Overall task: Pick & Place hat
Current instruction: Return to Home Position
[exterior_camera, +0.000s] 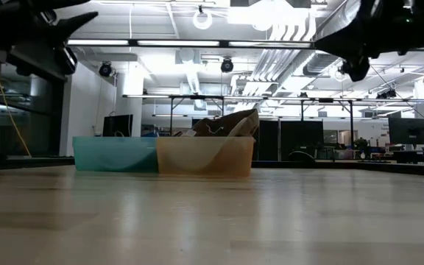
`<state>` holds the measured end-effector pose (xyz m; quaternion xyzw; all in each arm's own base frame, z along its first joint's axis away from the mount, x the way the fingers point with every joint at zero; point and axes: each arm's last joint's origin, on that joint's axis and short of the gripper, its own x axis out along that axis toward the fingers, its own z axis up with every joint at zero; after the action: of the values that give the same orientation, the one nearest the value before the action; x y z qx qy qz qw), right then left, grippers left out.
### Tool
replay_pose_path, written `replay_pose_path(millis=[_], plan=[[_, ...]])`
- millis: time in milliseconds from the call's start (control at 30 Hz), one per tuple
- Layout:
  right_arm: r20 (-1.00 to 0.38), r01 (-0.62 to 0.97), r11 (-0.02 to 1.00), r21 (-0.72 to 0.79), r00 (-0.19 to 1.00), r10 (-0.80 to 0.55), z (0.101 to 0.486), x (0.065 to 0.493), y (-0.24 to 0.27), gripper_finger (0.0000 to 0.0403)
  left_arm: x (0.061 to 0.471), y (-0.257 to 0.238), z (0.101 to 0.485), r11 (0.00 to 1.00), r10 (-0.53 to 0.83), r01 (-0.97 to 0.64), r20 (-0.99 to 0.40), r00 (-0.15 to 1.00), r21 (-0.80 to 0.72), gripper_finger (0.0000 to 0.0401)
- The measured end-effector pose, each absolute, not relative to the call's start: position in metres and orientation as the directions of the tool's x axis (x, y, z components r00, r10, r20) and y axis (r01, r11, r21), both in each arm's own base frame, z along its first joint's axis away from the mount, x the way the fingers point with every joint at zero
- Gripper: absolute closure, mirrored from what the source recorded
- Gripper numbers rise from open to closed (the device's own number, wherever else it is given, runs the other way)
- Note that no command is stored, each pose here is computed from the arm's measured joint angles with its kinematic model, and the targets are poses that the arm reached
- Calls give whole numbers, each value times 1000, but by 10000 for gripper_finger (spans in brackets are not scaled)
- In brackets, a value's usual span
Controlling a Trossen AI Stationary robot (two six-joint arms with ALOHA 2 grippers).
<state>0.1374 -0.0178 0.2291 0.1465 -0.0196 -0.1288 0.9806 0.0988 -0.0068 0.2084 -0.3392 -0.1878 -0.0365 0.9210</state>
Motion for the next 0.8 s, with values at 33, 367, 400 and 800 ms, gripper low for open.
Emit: replay_pose_path(millis=[33,367,400,800], plan=[[14,239,924,299,967,-255,228,134,-19,401,99,-7,208,767,61,200,379,923,-610,323],[108,190,906,377,963,-247,211,111,-24,402,100,-7,204,765,64,183,354,933,-618,323],[116,185,907,378,963,-245,211,110,-24,402,100,-7,204,765,64,182,354,933,-618,323],[68,228,897,378,960,-273,206,104,-25,402,98,-6,205,765,88,174,369,925,-620,323]])
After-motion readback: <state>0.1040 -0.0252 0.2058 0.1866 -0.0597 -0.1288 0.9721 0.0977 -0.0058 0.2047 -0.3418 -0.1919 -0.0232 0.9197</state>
